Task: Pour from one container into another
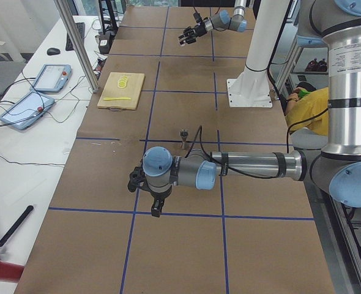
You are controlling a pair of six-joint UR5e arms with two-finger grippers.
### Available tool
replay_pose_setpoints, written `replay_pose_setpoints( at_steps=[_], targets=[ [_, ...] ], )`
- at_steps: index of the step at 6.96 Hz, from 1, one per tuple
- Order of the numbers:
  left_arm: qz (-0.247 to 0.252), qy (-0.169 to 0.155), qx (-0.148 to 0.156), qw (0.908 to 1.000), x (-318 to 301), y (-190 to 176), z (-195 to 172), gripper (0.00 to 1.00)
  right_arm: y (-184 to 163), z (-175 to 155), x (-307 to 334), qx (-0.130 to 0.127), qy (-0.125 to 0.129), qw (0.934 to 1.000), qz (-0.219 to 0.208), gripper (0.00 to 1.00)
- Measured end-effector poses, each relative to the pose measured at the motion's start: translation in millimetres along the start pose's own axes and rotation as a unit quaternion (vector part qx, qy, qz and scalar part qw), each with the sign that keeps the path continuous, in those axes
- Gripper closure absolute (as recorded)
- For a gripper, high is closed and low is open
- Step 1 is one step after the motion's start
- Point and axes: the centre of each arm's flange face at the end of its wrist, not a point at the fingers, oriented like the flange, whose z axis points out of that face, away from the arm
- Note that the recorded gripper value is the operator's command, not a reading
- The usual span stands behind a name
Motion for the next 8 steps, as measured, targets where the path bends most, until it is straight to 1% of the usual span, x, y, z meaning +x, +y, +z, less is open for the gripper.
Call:
replay_pose_setpoints(
  at_steps=[2,3,4,6,7,8],
  targets=[
    [-0.003,0.0,-0.003,1.0,-2.8,1.3,2.6,0.0,51.0,0.7,58.0,-0.005,0.003,1.0,0.006,1.0],
    [-0.003,0.0,-0.003,1.0,-2.8,1.4,2.7,0.0,79.6,4.2,79.8,-0.002,0.0,0.9999,0.015,1.0],
    [-0.004,0.0,-0.003,1.0,-2.9,1.5,2.8,0.0,98.9,3.6,91.3,0.004,0.0,0.9998,0.018,1.0],
    [-0.003,0.001,-0.003,1.0,-2.6,1.0,2.6,0.0,119.2,-5.1,89.8,0.018,0.002,0.9997,0.014,1.0],
    [-0.003,0.001,-0.003,1.0,-2.3,0.7,2.7,0.0,127.6,-8.1,88.4,0.02,0.004,0.9997,0.011,1.0],
    [-0.003,0.001,-0.003,1.0,-2.1,0.7,2.9,0.0,138.1,-8.2,90.5,0.019,0.007,0.9998,0.009,0.96]
  ],
)
